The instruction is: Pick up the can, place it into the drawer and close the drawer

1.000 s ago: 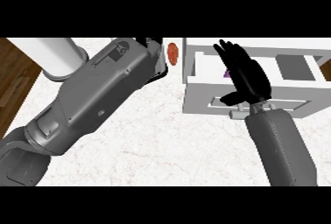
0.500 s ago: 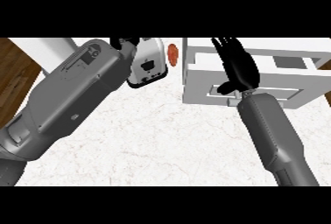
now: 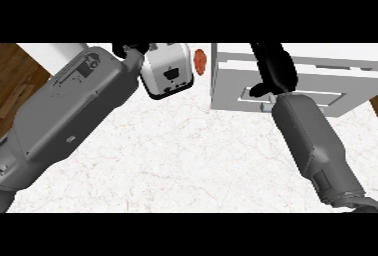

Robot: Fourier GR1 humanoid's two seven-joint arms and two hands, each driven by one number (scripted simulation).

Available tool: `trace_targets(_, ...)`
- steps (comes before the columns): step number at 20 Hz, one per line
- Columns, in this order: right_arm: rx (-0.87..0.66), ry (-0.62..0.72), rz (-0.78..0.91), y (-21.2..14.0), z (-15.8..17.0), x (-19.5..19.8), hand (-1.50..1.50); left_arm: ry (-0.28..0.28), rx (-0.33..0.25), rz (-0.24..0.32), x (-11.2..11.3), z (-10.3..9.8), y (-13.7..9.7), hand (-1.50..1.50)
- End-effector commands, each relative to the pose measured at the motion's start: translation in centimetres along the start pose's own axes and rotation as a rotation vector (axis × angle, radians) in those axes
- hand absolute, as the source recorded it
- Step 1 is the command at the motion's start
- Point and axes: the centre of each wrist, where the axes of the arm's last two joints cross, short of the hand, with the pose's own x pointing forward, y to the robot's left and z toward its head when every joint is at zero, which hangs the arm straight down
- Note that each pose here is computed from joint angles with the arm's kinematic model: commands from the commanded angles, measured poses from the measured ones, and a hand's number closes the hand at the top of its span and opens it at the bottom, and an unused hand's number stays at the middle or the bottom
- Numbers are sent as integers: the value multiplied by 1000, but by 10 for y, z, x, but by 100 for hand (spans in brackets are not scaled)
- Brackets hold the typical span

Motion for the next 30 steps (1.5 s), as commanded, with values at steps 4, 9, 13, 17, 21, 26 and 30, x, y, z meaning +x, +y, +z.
trace_targets(4,-50,63,22,8,-3,-10,-150,-10,-20,-15,6,9,13,-150)
trace_targets(9,-76,79,32,-28,-42,-6,-150,-13,-32,-6,15,3,27,-150)
trace_targets(13,-107,90,36,-28,-46,-3,-150,-11,-45,-3,21,14,14,-150)
trace_targets(17,-89,110,65,-39,-50,-18,-150,-27,-62,3,21,21,7,-150)
trace_targets(21,-41,71,5,-52,-63,-12,-150,-6,-67,-4,18,24,12,-150)
trace_targets(26,-25,71,-363,-49,-70,13,-150,-29,-46,17,35,19,14,-150)
trace_targets(30,-55,137,-597,-51,-71,12,-150,-6,-48,-4,14,24,22,-150)
